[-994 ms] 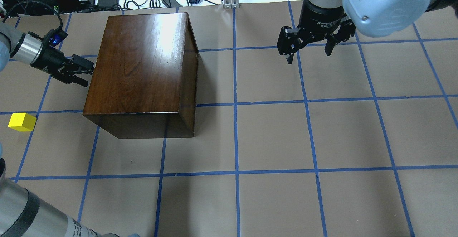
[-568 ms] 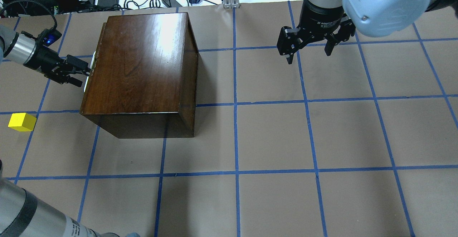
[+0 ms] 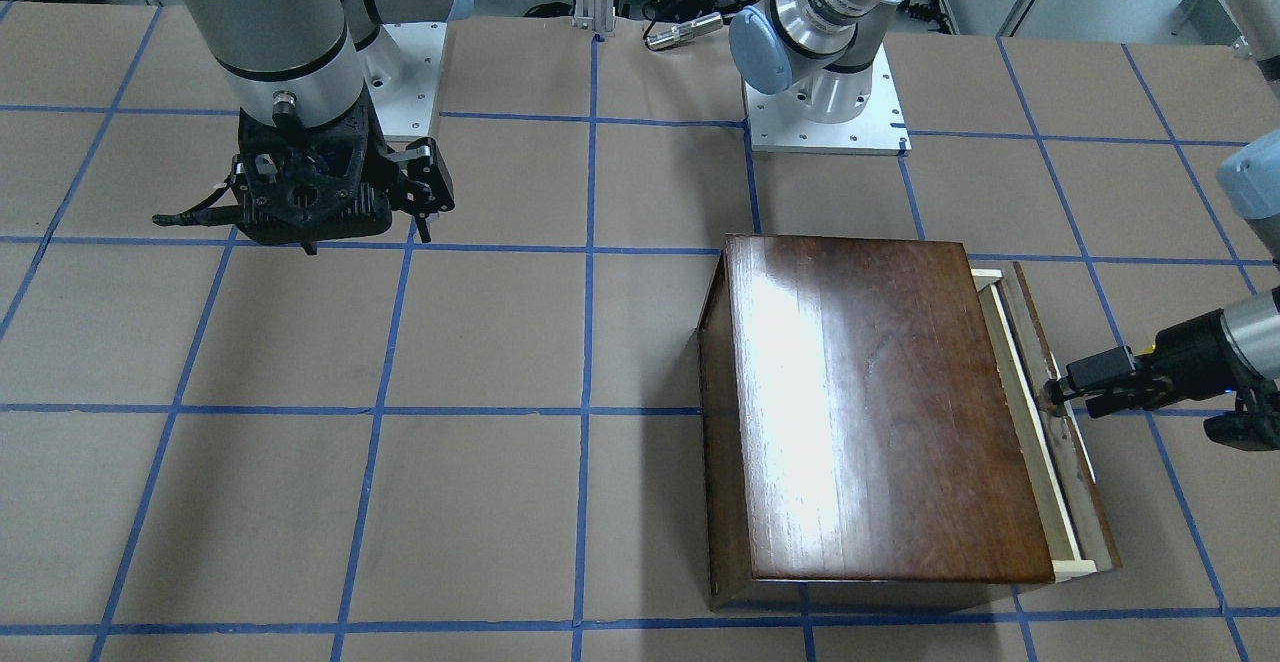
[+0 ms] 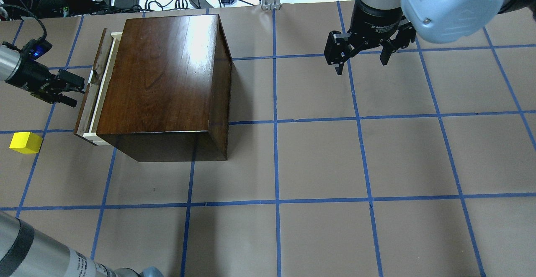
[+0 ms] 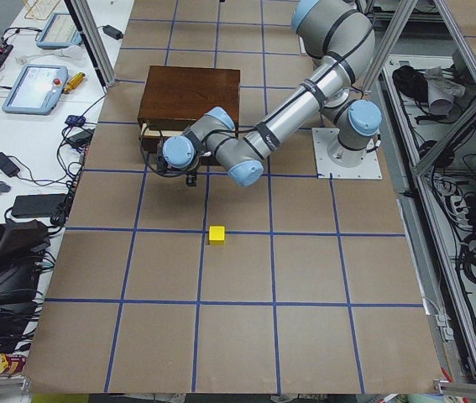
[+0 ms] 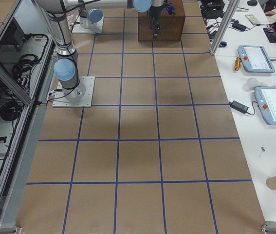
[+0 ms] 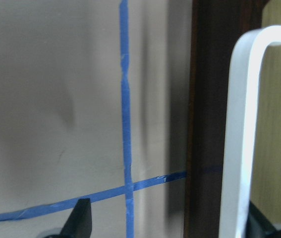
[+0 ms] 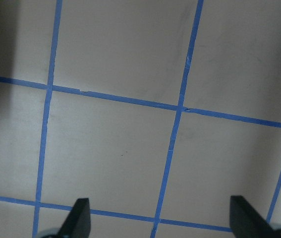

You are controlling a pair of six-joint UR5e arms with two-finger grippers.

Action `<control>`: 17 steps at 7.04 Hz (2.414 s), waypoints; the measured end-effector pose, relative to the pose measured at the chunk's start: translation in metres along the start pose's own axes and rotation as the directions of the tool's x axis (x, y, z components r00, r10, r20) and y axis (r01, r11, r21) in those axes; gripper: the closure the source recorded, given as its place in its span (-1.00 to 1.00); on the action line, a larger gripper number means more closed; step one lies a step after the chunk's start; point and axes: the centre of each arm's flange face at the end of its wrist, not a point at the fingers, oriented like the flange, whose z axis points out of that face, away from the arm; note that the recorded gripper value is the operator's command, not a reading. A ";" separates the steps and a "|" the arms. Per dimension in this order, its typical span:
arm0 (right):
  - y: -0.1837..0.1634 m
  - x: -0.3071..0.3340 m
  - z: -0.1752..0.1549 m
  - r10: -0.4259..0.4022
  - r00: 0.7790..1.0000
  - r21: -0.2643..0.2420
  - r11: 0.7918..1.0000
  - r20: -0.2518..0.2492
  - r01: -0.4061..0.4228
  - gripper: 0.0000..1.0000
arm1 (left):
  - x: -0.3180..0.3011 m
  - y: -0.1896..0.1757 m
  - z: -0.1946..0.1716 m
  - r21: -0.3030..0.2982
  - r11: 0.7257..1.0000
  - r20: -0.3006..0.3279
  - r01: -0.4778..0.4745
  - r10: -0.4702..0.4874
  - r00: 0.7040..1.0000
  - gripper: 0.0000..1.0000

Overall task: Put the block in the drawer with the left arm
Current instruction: 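Pull the drawer outward from the cabinet with the left gripper, then release the handle and raise the left gripper above the cabinet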

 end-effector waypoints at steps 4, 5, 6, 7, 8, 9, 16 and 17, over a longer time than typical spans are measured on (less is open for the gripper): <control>0.000 0.000 0.000 0.000 1.000 0.000 1.000 0.000 0.000 -1.00 | -0.046 0.020 -0.029 0.039 0.999 0.019 0.024 -0.025 1.000 -1.00; 0.000 0.000 0.000 0.000 1.000 0.000 1.000 0.000 0.000 -1.00 | -0.053 0.024 -0.034 0.047 0.998 0.021 0.031 -0.032 0.999 -1.00; 0.000 0.000 0.000 0.000 1.000 0.000 1.000 0.000 0.000 -1.00 | -0.062 0.029 -0.039 0.055 0.998 0.022 0.043 -0.044 0.999 -1.00; 0.000 0.000 0.000 0.001 1.000 0.000 1.000 0.000 -0.001 -1.00 | -0.070 0.034 -0.043 0.063 0.996 0.022 0.056 -0.057 0.998 -1.00; 0.000 0.000 0.000 0.001 1.000 0.000 1.000 0.000 -0.001 -1.00 | -0.075 0.037 -0.046 0.069 0.996 0.024 0.063 -0.064 0.998 -1.00; 0.000 0.000 0.000 0.001 1.000 0.000 1.000 0.000 -0.001 -1.00 | -0.074 0.038 -0.049 0.072 0.995 0.026 0.064 -0.066 0.997 -1.00; 0.000 0.000 0.000 0.000 1.000 0.000 1.000 0.000 0.000 -1.00 | 0.050 0.106 -0.177 0.057 0.998 0.203 0.029 -0.040 0.978 -1.00; 0.000 0.000 0.000 0.001 1.000 0.000 1.000 0.000 -0.001 -1.00 | 0.073 0.119 -0.186 0.050 0.998 0.224 0.026 -0.037 0.974 -1.00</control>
